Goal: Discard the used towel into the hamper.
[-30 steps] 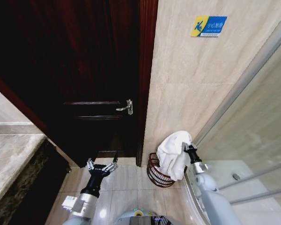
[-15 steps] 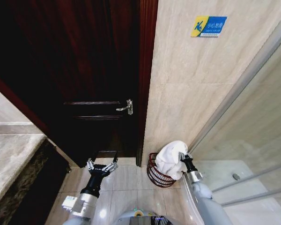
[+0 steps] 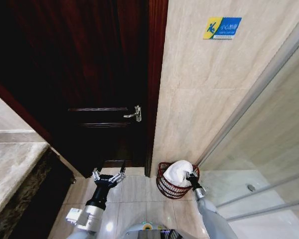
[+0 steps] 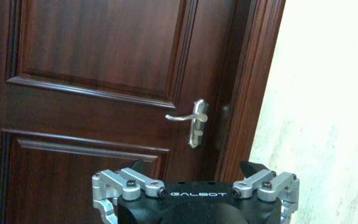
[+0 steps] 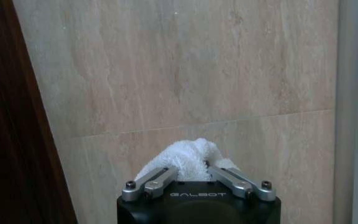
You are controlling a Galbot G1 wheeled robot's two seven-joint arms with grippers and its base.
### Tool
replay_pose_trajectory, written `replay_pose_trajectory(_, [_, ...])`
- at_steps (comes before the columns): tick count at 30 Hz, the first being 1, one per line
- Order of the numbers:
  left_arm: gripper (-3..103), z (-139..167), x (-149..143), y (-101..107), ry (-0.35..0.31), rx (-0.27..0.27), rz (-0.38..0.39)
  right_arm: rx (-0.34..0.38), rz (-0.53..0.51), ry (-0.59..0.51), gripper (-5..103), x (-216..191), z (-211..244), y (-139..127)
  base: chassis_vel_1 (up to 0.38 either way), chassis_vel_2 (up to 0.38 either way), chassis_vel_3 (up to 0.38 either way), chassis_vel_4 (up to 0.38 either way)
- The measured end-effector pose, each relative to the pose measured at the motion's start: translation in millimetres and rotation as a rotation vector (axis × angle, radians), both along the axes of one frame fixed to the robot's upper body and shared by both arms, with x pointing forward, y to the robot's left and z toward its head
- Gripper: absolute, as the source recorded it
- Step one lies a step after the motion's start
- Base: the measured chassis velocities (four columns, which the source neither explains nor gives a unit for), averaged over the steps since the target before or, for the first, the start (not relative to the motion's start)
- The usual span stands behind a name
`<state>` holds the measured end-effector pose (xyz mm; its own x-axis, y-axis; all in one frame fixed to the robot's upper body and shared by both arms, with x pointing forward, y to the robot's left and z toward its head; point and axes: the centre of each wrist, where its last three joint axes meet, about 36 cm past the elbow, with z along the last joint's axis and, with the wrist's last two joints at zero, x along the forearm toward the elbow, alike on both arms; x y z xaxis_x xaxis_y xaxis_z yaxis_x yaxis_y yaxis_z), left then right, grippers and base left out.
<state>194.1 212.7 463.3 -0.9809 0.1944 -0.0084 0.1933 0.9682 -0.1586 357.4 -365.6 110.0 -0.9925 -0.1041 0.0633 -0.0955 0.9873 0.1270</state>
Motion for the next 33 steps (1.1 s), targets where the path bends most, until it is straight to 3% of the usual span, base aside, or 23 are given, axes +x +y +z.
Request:
replay_pose_trajectory(11, [100, 0, 0, 0, 0.0, 0.0, 0.0, -0.036, 0.007, 0.031, 4, -21, -8, 0, 0.0, 0.0, 0.0, 0.0])
replay_pose_trajectory(33, [100, 0, 0, 0, 0.0, 0.0, 0.0, -0.022, -0.022, 0.102, 4, -55, -23, 6, -0.072, 0.069, 0.07, -0.063])
